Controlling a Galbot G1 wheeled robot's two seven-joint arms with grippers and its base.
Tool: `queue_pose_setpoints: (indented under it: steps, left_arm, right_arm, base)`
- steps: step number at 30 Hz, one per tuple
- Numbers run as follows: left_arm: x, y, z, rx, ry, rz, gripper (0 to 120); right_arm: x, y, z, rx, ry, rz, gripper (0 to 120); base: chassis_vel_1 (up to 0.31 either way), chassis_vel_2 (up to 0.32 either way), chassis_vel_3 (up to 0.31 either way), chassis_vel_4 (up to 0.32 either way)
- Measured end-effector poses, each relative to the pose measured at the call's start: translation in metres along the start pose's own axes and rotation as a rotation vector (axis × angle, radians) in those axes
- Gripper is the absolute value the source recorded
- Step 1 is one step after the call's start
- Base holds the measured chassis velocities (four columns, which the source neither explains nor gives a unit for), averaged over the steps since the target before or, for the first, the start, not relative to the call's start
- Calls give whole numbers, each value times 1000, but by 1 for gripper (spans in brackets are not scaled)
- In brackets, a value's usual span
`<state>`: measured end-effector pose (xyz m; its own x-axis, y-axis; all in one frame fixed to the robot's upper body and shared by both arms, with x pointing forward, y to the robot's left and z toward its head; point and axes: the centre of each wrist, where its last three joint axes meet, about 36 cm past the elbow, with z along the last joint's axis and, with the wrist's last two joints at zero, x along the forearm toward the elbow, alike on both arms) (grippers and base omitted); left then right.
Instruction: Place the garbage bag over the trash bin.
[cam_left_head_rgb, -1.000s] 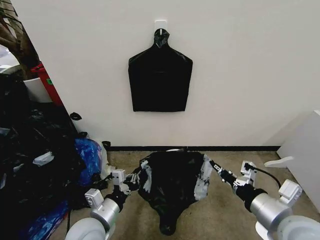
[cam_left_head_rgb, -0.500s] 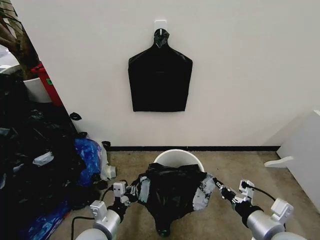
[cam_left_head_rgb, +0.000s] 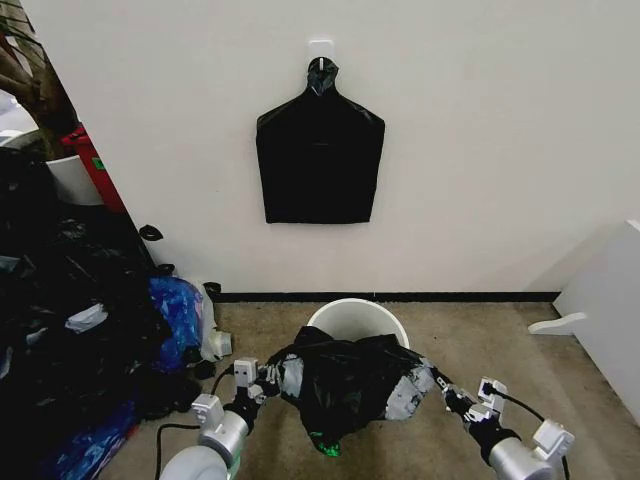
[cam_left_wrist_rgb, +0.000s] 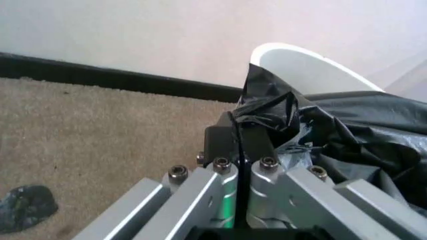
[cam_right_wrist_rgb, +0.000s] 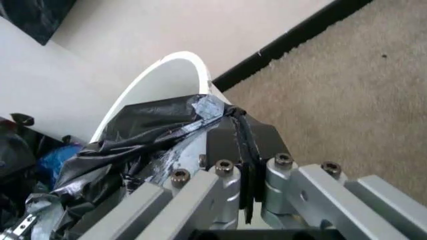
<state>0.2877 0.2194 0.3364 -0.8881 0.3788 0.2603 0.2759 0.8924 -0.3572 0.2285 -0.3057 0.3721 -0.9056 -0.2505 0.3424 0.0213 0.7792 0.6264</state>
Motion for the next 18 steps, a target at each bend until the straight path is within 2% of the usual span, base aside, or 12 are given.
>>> queue_pose_setpoints:
  steps: [7, 18]
  left_arm:
    - [-5, 4, 11, -13, -10, 5, 0]
    - [-22, 11, 43, -13, -34, 12, 0]
  right_arm:
    - [-6, -22, 20, 49, -31, -64, 0]
    - [-23, -68, 56, 83, -150, -201, 0]
  base:
    - [0, 0, 0, 0]
    - [0, 0, 0, 0]
